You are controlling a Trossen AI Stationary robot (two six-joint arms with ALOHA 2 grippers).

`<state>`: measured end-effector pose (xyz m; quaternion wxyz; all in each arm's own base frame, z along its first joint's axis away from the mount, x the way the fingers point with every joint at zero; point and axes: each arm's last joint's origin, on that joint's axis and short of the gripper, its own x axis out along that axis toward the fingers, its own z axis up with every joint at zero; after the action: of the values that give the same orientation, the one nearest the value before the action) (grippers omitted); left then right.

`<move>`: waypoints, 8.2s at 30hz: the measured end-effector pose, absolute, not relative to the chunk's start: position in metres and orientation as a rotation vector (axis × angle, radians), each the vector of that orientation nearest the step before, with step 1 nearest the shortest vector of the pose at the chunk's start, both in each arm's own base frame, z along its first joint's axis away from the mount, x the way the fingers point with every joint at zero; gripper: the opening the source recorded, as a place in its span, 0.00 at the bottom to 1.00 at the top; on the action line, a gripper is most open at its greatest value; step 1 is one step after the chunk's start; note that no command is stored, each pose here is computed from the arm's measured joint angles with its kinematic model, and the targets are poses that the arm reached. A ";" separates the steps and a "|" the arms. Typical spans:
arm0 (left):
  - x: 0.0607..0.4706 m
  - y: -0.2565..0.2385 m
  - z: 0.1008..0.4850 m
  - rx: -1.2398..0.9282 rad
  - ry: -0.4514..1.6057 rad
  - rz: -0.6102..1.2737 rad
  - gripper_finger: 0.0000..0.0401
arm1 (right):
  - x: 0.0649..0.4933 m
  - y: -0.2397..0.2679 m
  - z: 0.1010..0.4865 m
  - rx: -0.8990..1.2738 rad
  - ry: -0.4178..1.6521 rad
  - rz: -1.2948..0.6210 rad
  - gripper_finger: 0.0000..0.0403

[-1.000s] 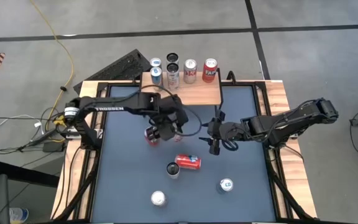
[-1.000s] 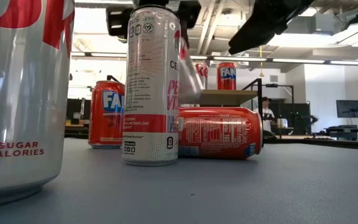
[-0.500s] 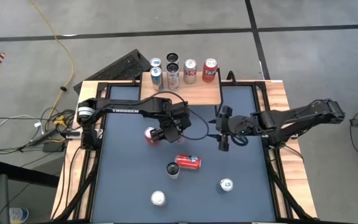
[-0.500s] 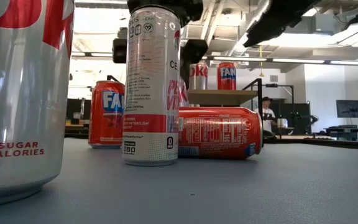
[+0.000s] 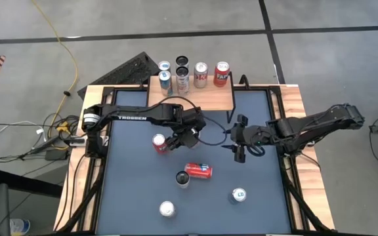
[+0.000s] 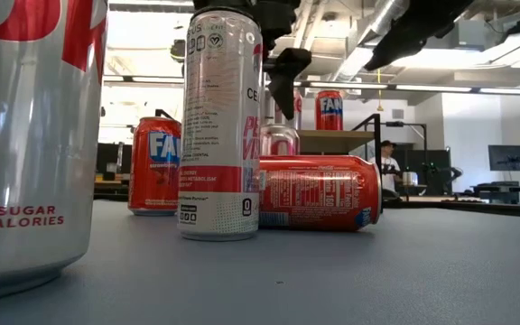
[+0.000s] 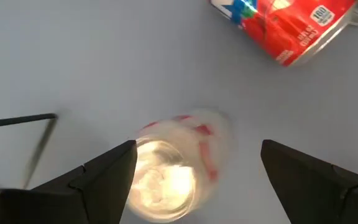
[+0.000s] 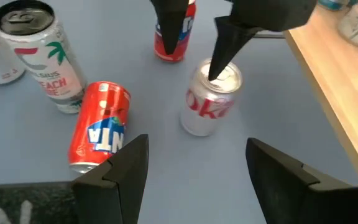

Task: Place canned beverage on shelf
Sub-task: Move the bottom left silver soda can to the center of the table, then put the center silver soda can on the shelf aligned with the other silver soda can

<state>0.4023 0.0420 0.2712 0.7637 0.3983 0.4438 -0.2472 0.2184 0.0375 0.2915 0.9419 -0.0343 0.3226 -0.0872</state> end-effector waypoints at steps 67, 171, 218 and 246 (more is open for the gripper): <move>0.182 -0.135 0.432 0.292 0.473 -0.276 0.82 | 0.382 -0.028 0.310 -0.441 1.255 -0.053 0.64; 0.121 -0.145 0.440 0.315 0.346 -0.088 0.82 | 0.412 0.002 0.278 -0.577 1.193 -0.026 0.89; 0.120 -0.144 0.439 0.299 0.357 -0.079 0.82 | 0.423 -0.036 0.252 -0.348 1.210 0.173 0.81; 0.120 -0.144 0.439 0.290 0.358 -0.077 0.82 | 0.415 -0.035 0.257 -0.299 1.398 0.168 0.68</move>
<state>0.1203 -0.1437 0.4389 0.9729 0.1435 0.1772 -0.0384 0.4152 -0.0351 0.2567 0.7521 -0.1370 0.6400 0.0770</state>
